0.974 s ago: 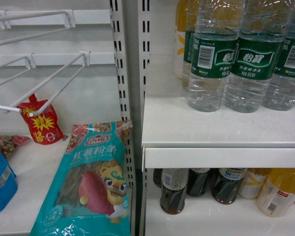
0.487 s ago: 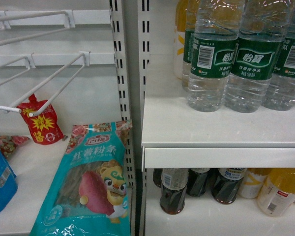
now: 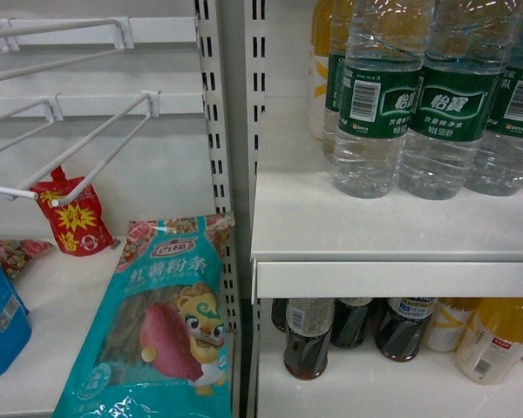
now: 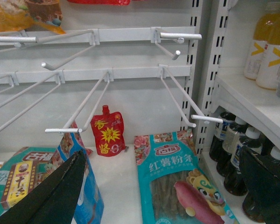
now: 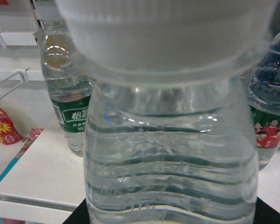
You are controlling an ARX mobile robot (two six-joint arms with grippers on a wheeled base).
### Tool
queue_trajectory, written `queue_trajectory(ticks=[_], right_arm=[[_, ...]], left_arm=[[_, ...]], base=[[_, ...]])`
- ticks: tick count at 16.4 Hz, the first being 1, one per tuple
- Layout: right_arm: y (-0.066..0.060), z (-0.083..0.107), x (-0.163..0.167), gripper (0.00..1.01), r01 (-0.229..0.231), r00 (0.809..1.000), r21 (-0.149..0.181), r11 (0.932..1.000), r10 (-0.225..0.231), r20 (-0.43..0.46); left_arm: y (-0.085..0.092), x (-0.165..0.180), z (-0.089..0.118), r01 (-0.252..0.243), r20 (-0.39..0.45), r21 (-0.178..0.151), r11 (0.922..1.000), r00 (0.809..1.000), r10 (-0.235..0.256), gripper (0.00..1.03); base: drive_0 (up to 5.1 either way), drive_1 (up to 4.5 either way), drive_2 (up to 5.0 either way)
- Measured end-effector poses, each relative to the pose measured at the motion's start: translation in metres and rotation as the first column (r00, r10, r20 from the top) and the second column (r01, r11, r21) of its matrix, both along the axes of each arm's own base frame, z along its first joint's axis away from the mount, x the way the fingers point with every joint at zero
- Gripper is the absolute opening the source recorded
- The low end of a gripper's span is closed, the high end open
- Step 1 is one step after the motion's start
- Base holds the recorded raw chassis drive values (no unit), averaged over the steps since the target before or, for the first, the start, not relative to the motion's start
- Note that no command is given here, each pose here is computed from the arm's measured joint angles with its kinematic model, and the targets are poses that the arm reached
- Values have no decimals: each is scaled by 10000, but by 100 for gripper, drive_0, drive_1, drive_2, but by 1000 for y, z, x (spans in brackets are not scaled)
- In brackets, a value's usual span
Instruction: Move water from second to third shelf
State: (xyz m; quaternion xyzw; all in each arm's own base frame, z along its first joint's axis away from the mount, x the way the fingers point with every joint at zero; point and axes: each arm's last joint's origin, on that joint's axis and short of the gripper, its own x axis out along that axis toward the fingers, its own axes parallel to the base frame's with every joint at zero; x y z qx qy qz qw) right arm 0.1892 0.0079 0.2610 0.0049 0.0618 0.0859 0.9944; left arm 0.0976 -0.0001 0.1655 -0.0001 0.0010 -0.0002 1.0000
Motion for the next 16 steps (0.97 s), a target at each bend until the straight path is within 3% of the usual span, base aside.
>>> queue_trajectory(ticks=[5,8,12,16], right_arm=[[-4,-10,37,42,456,9980,195,9988,-447,-438],[0,-16,52,42,555,9966,179,9983,-543,-622],[6,-13,70,42,804,9951,410,9959,-778,-604],[15,-19,80,42,675,9941,415,9969,-636,-882]], left_arm=[[0,0,0,4,0,0,10000,10000,-4,98],[0,0,0,-4,0,0,10000,10000,4,98],[0,0,0,0,0,0,10000,10000,0,98],[0,0,0,-4,-4,0,10000,10000,4,98]], base=[[0,0,0],[0,0,0],[0,0,0],[0,0,0]])
